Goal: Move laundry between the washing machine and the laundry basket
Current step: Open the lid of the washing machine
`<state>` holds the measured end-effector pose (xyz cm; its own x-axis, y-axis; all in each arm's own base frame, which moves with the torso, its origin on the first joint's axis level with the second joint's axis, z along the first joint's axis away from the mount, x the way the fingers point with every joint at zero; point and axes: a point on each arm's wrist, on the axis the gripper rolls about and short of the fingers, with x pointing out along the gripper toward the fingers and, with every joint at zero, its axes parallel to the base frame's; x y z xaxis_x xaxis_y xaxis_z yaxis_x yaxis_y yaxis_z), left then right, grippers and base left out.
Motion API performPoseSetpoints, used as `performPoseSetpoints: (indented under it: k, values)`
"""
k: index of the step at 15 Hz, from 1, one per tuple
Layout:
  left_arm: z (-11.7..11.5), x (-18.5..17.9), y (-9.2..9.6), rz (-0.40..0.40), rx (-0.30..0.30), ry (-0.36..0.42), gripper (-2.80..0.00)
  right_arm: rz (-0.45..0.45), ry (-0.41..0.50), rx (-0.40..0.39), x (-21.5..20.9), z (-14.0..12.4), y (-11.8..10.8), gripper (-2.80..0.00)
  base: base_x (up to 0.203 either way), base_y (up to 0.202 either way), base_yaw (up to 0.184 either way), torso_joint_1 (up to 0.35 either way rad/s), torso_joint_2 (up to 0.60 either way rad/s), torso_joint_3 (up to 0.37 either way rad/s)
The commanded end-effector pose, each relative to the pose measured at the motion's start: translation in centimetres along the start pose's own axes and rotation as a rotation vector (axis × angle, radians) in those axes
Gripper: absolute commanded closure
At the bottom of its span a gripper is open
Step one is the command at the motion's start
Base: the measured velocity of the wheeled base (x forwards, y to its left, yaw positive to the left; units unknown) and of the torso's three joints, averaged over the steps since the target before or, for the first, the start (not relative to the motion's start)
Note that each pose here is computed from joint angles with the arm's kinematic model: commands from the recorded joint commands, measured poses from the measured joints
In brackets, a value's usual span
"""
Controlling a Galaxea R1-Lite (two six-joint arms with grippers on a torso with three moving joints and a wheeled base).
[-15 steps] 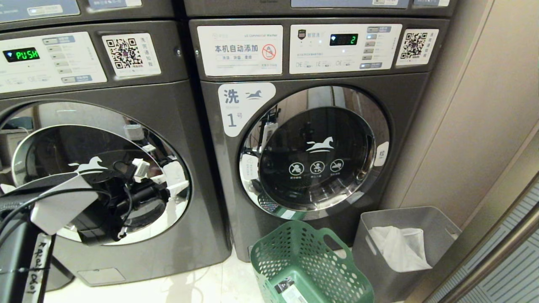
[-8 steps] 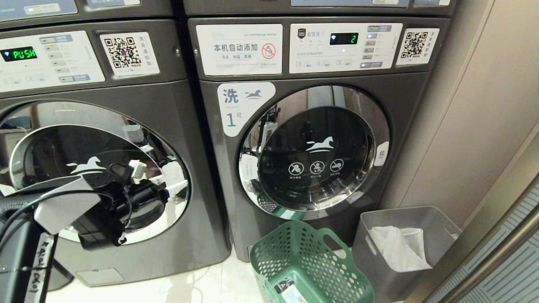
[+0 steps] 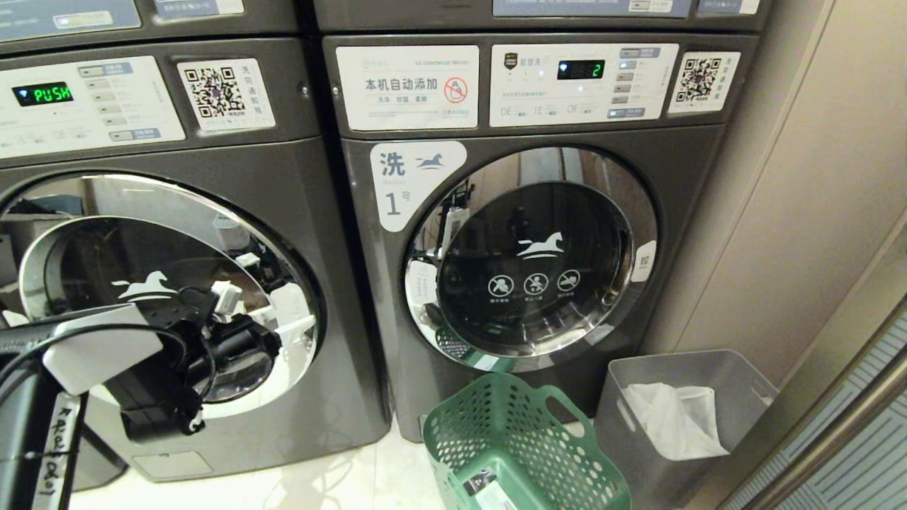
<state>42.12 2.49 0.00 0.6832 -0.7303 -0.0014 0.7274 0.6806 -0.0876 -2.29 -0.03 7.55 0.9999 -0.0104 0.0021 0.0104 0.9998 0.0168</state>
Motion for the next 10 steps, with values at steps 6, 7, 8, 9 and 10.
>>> performPoseSetpoints:
  k: [6,7,8,9,10]
  values:
    - [-0.8,-0.1,0.3,0.015,-0.016,0.01,-2.8,0.0,0.001,0.0,0.0,0.0,0.0,0.0,0.0,0.0,0.0,0.0,0.0,0.0]
    - [-0.9,-0.8,0.9,0.037,-0.016,0.008,-2.8,0.0,0.001,0.0,0.0,0.0,0.0,0.0,0.0,0.0,0.0,0.0,0.0,0.0]
    - [-0.8,-1.3,1.3,0.054,-0.015,0.006,-2.8,0.0,0.001,0.0,0.0,0.0,0.0,0.0,0.0,0.0,0.0,0.0,0.0,0.0]
    - [-0.5,-1.9,1.7,0.07,-0.011,0.002,-2.8,0.0,0.001,0.0,0.0,0.0,0.0,0.0,0.0,0.0,0.0,0.0,0.0,0.0]
    - [-0.3,-2.2,1.9,0.077,-0.007,-0.002,-2.8,0.001,0.001,0.0,0.0,0.0,0.0,0.0,0.0,0.0,0.0,0.0,0.0,0.0]
